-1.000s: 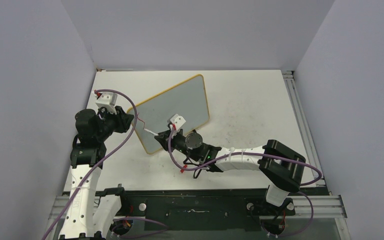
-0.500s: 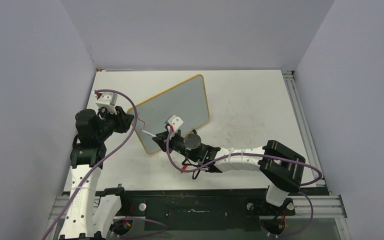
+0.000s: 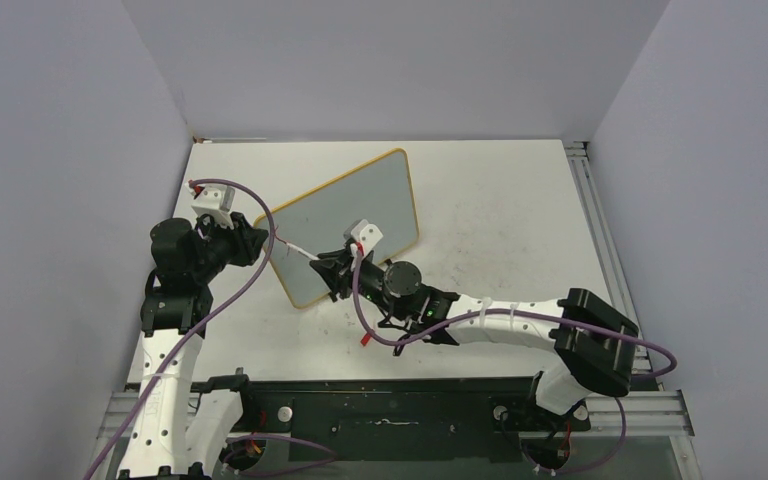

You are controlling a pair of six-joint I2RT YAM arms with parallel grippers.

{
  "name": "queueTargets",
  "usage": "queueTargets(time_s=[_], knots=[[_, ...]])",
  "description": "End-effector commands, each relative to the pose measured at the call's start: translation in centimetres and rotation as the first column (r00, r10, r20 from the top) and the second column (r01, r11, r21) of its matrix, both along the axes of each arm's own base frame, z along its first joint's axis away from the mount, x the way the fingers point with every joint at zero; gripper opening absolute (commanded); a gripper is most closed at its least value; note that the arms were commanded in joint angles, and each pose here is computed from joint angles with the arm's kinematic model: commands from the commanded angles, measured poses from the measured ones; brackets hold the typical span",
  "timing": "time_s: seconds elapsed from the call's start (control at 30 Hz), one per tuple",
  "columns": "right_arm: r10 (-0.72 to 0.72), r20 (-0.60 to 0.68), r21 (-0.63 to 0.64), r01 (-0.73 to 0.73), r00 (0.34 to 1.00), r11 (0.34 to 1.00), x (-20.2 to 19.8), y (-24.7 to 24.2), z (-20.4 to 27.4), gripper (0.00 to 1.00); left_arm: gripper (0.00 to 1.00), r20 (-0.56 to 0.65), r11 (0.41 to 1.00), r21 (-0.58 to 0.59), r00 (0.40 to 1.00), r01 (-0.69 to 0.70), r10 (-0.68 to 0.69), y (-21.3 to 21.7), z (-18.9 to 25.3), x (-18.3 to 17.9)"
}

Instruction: Write a sentence on the whiteboard

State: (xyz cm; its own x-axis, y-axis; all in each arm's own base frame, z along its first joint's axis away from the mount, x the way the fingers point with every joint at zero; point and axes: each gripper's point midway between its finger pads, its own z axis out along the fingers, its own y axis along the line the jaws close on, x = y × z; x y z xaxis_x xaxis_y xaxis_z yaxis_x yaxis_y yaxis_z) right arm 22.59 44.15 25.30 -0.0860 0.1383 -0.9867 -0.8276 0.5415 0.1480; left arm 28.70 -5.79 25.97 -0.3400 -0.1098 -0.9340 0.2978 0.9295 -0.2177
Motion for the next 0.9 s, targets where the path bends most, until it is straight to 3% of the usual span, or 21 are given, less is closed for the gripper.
queueTargets(time_s=[0.0,0.87], knots=[[-0.023,0.021,0.011,0.023,1.000,1.000,0.9,-0.4,0.5,0.05,0.26,0.029,1.000,0.003,1.000,0.012,-0.012,-0.2,0.8,0.0],[-0.049,0.007,0.001,0.049,0.999,0.999,3.1,0.6,-1.2,0.05,0.25,0.028,1.000,0.002,0.999,0.016,-0.016,-0.3,0.8,0.0]])
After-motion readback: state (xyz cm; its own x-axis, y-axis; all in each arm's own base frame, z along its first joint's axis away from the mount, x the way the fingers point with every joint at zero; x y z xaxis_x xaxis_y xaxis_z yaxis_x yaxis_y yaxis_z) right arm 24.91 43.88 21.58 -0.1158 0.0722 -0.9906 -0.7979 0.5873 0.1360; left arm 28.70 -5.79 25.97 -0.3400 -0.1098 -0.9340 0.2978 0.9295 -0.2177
